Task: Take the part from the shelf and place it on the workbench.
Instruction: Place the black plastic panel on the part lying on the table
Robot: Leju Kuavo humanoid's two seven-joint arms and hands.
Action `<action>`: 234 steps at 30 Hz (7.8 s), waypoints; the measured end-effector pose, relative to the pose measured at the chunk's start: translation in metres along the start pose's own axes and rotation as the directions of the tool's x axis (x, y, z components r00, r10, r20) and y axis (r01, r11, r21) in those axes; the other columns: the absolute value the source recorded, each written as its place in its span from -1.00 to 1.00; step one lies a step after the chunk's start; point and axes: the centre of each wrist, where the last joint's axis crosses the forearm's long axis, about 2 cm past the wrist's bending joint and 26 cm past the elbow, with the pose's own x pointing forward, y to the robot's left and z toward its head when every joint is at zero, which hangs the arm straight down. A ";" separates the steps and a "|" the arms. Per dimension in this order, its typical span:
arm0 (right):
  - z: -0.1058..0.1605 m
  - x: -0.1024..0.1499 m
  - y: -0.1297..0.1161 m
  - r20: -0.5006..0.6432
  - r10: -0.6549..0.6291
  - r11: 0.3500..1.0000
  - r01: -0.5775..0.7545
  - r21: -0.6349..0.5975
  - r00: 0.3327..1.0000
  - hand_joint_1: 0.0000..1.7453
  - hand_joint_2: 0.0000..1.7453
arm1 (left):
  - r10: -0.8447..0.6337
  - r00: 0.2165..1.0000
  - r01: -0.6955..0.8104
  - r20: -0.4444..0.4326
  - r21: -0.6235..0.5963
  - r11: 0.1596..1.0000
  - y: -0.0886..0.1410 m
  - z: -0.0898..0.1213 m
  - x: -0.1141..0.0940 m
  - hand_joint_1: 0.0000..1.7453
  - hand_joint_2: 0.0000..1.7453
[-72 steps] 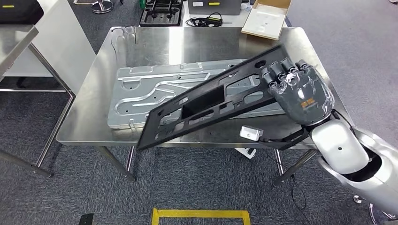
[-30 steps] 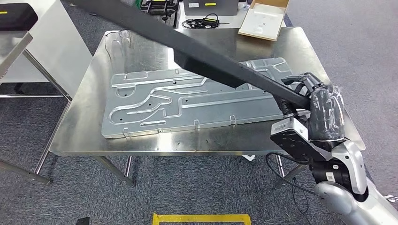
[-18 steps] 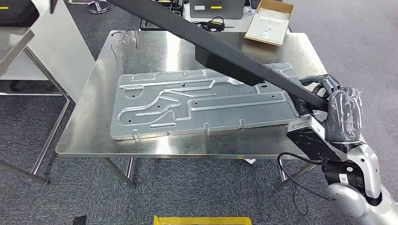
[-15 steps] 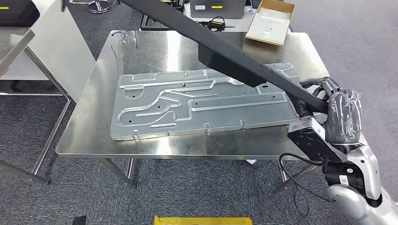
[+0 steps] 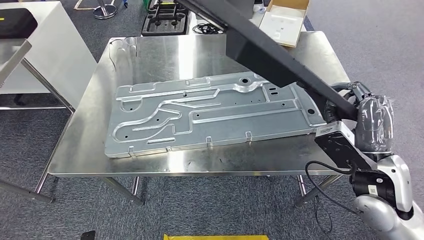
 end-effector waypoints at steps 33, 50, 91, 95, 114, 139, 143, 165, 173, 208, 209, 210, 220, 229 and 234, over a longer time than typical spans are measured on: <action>0.020 -0.070 0.006 -0.377 -0.023 0.991 0.070 0.112 0.926 1.00 1.00 | 0.004 1.000 -0.004 0.007 0.039 0.999 0.004 -0.001 0.001 -1.00 1.00; 0.041 -0.134 -0.002 -0.628 0.087 0.988 0.015 0.156 0.774 1.00 1.00 | 0.004 0.999 -0.005 0.045 0.021 1.000 0.005 -0.002 0.003 -1.00 1.00; 0.004 -0.142 0.006 -0.615 0.192 0.946 0.023 0.324 0.765 -1.00 -1.00 | 0.008 0.999 -0.010 0.047 0.043 0.999 0.005 -0.003 0.005 -1.00 -1.00; -0.004 -0.134 0.014 -0.580 0.181 0.943 0.028 0.333 0.794 -1.00 -1.00 | 0.008 0.999 -0.011 0.048 0.051 0.999 0.006 -0.004 0.007 -1.00 -1.00; -0.020 -0.080 0.050 -0.405 0.083 0.936 0.068 0.344 0.910 -1.00 -1.00 | 0.023 0.999 -0.018 -0.035 0.155 0.988 0.001 -0.001 0.005 -1.00 -1.00; -0.036 0.012 0.089 -0.188 0.032 0.911 0.049 0.409 0.982 -1.00 -1.00 | 0.051 0.995 -0.037 -0.080 0.171 0.985 -0.007 0.002 0.004 -1.00 -1.00; -0.037 0.016 0.091 -0.180 0.024 0.909 0.053 0.413 0.983 -1.00 -1.00 | 0.053 0.995 -0.038 -0.081 0.172 0.984 -0.007 0.002 0.004 -1.00 -1.00; -0.041 0.030 0.098 -0.144 0.022 0.898 0.044 0.439 0.989 -1.00 -1.00 | 0.039 0.995 -0.023 -0.092 0.172 0.985 -0.006 0.001 0.005 -1.00 -1.00; -0.046 0.036 0.098 -0.123 0.021 0.897 0.036 0.441 0.992 -1.00 -1.00 | 0.039 0.995 -0.023 -0.093 0.169 0.985 -0.006 0.002 0.005 -1.00 -1.00; -0.062 0.050 0.102 -0.112 -0.038 0.871 0.088 0.483 0.993 -1.00 -1.00 | 0.055 0.993 -0.038 -0.102 0.165 0.986 -0.012 0.005 0.001 -1.00 -1.00; -0.063 0.051 0.102 -0.112 -0.041 0.871 0.090 0.483 0.993 -1.00 -1.00 | 0.055 0.993 -0.038 -0.103 0.165 0.986 -0.012 0.005 0.001 -1.00 -1.00; -0.064 0.052 0.102 -0.112 -0.044 0.870 0.093 0.483 0.993 -1.00 -1.00 | 0.055 0.993 -0.038 -0.103 0.165 0.986 -0.012 0.005 0.000 -1.00 -1.00; -0.065 0.049 0.104 -0.148 -0.095 0.864 0.155 0.479 0.984 -1.00 -1.00 | 0.063 0.995 -0.050 -0.078 0.155 0.987 -0.015 0.006 0.001 -1.00 -1.00; -0.035 0.024 0.117 -0.307 -0.117 0.807 0.270 0.526 0.945 -1.00 -1.00 | 0.060 0.986 -0.032 -0.155 0.178 0.983 -0.019 0.008 0.000 -1.00 -1.00; -0.032 0.015 0.116 -0.345 -0.101 0.819 0.275 0.503 0.933 -1.00 -1.00 | 0.057 0.986 -0.029 -0.157 0.174 0.984 -0.021 0.009 -0.001 -1.00 -1.00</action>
